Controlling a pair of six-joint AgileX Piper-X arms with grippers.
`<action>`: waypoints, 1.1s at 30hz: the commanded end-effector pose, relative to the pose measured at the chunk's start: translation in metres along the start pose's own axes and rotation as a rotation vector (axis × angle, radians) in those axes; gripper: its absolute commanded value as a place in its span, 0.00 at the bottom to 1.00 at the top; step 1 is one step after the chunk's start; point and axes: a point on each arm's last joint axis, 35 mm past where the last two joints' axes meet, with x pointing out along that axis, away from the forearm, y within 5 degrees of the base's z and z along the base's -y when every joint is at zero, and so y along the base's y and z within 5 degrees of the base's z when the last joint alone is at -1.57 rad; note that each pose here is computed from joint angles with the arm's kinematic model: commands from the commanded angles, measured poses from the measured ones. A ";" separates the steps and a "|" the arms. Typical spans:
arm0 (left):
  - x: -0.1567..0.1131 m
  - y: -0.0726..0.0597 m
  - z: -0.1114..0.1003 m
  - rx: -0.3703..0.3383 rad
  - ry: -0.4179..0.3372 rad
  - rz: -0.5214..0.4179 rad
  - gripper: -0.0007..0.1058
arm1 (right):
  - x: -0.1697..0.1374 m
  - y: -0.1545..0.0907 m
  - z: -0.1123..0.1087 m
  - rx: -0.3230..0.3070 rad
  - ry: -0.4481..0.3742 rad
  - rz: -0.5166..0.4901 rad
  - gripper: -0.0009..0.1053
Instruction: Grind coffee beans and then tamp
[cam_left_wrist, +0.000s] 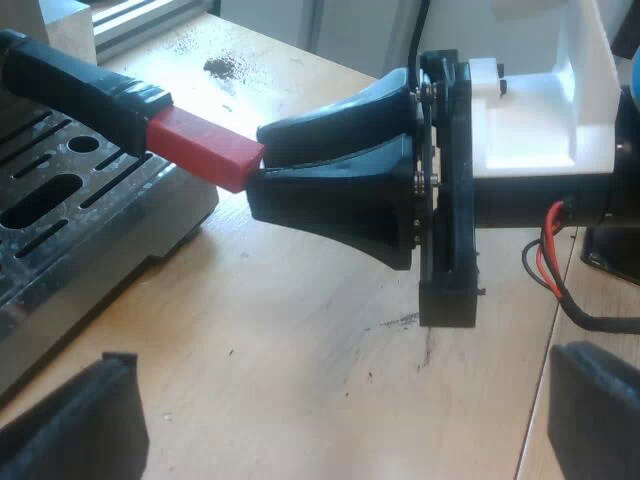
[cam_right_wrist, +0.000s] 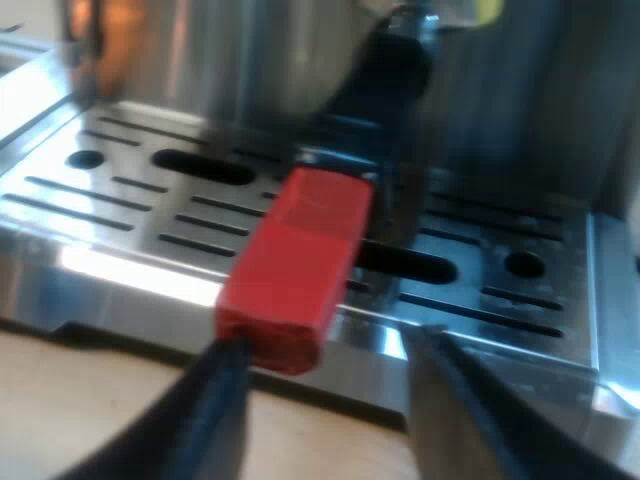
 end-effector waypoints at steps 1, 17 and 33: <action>0.000 -0.001 0.002 0.004 -0.003 -0.018 0.79 | 0.001 -0.005 0.005 0.039 0.004 -0.110 0.53; 0.000 -0.001 0.002 0.004 -0.004 -0.009 0.79 | -0.034 -0.008 0.013 0.052 0.019 0.053 0.57; -0.001 0.000 0.008 0.105 -0.057 0.053 0.79 | -0.036 -0.039 0.100 0.134 0.243 0.142 0.57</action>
